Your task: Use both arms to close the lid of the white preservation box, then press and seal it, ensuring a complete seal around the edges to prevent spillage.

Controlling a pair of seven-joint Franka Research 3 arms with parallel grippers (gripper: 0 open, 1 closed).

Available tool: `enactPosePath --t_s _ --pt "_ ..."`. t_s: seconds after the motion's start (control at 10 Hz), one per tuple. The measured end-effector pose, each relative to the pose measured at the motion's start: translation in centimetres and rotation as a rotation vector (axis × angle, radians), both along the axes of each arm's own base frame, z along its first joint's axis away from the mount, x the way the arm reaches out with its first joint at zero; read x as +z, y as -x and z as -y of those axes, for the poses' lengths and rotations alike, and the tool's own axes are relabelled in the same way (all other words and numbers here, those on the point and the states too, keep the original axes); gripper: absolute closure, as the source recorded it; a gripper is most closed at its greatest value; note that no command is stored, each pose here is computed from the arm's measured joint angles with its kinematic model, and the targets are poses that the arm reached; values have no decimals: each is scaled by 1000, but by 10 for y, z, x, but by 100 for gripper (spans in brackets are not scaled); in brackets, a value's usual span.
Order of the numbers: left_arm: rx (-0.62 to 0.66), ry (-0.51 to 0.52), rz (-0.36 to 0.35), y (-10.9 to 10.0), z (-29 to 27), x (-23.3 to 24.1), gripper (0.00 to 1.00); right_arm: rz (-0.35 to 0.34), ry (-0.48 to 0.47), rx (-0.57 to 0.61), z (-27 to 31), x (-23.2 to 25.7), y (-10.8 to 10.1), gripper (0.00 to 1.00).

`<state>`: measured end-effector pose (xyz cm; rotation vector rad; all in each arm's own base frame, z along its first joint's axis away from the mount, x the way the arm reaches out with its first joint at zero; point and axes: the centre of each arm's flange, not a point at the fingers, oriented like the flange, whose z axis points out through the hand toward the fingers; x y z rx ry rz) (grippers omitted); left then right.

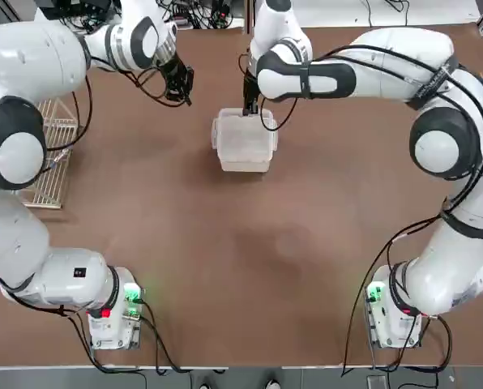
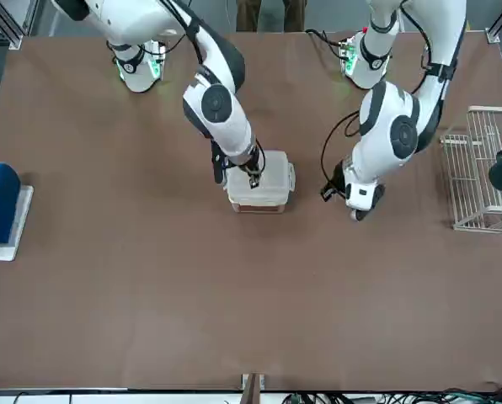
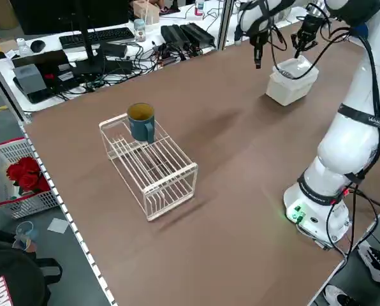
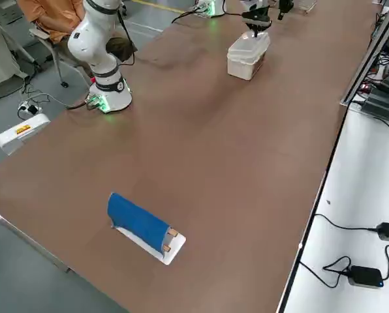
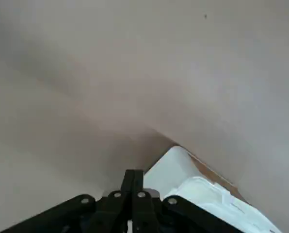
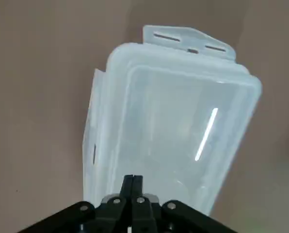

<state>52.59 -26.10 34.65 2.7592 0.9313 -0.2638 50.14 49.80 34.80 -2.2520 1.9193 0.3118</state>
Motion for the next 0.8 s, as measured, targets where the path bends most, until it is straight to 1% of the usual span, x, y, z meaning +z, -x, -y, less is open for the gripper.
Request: enactPosePath --t_s 0.3,0.8 --pt "8 1 19 24 29 -25 99 13 8 6 0 -23 -5 99" --pt "2 11 15 49 72 -53 99 16 15 13 -5 -26 0 99"
